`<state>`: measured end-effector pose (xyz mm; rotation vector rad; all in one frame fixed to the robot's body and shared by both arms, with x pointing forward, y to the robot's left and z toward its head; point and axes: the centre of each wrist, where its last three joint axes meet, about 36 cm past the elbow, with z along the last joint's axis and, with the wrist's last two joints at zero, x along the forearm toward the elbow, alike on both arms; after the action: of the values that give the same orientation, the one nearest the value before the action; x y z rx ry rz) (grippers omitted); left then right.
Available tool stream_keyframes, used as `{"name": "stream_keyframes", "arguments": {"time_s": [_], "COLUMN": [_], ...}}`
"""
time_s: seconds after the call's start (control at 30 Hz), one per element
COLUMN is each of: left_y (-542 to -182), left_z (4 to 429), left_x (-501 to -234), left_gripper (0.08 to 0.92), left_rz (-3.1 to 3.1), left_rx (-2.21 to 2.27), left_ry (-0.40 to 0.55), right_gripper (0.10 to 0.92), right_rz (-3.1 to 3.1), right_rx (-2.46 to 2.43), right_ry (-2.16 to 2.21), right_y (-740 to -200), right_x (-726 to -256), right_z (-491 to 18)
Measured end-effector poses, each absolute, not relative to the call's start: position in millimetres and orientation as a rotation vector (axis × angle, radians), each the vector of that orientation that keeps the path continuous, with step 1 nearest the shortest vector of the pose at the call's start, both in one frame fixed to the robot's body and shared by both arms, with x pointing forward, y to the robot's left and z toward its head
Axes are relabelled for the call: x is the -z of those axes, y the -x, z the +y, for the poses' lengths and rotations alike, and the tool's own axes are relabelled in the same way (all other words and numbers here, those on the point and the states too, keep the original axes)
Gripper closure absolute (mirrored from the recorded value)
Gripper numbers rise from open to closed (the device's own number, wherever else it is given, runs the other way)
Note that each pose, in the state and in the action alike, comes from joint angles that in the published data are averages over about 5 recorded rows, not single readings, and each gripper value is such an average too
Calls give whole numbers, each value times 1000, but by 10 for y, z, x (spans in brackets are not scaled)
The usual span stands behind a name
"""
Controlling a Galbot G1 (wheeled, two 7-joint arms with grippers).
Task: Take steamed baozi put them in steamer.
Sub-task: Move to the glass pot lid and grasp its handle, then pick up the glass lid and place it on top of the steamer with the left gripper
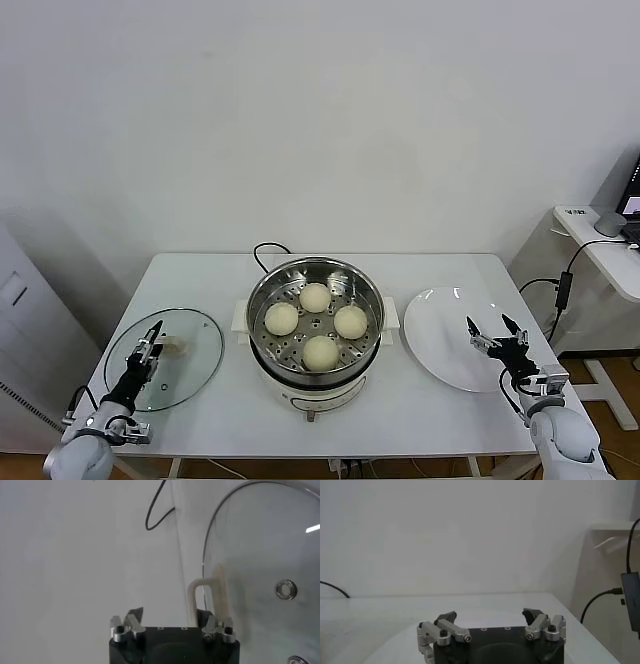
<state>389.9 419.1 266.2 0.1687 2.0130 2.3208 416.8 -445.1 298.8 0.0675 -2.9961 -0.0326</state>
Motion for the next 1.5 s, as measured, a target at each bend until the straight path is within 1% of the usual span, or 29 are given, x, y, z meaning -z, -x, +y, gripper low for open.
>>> {"name": "stream_keyframes", "arguments": {"time_s": [0.23,0.4,0.5,0.7,0.9,1.03,1.3,1.5], "left_y": [-3900,-3944,-3999,-4113,-4186,-4221,-4238,-4188], "left_z": [4205,4238,4263,4332,4338,4270,3874,3415], "left_x": [-2736,-2914,-3060,-3389,-3712,-3936,-4366,-4571], "left_gripper": [709,850,891,894,894,894,894,894], "left_rz": [2029,2031,2035,2047,2066,2066,2028,2025], "left_rx": [-2296,-2273,-2253,-2220,-2198,-2194,-2208,-2199], "left_ry": [-143,-99,-71,-25,-11,-11,-27,-49], "right_gripper": [200,200,200,200,200,200,200,200], "right_rz": [-2997,-2996,-2998,-3005,-3010,-3015,-3018,-3020], "right_rx": [26,25,22,20,21,17,10,-3], "right_ry": [-65,-66,-66,-68,-71,-71,-76,-80], "right_y": [-4175,-4178,-4191,-4217,-4207,-4208,-4185,-4186], "right_x": [-3008,-3017,-3039,-3087,-3112,-3141,-3170,-3197], "right_z": [-4480,-4493,-4511,-4528,-4529,-4542,-4559,-4584]}}
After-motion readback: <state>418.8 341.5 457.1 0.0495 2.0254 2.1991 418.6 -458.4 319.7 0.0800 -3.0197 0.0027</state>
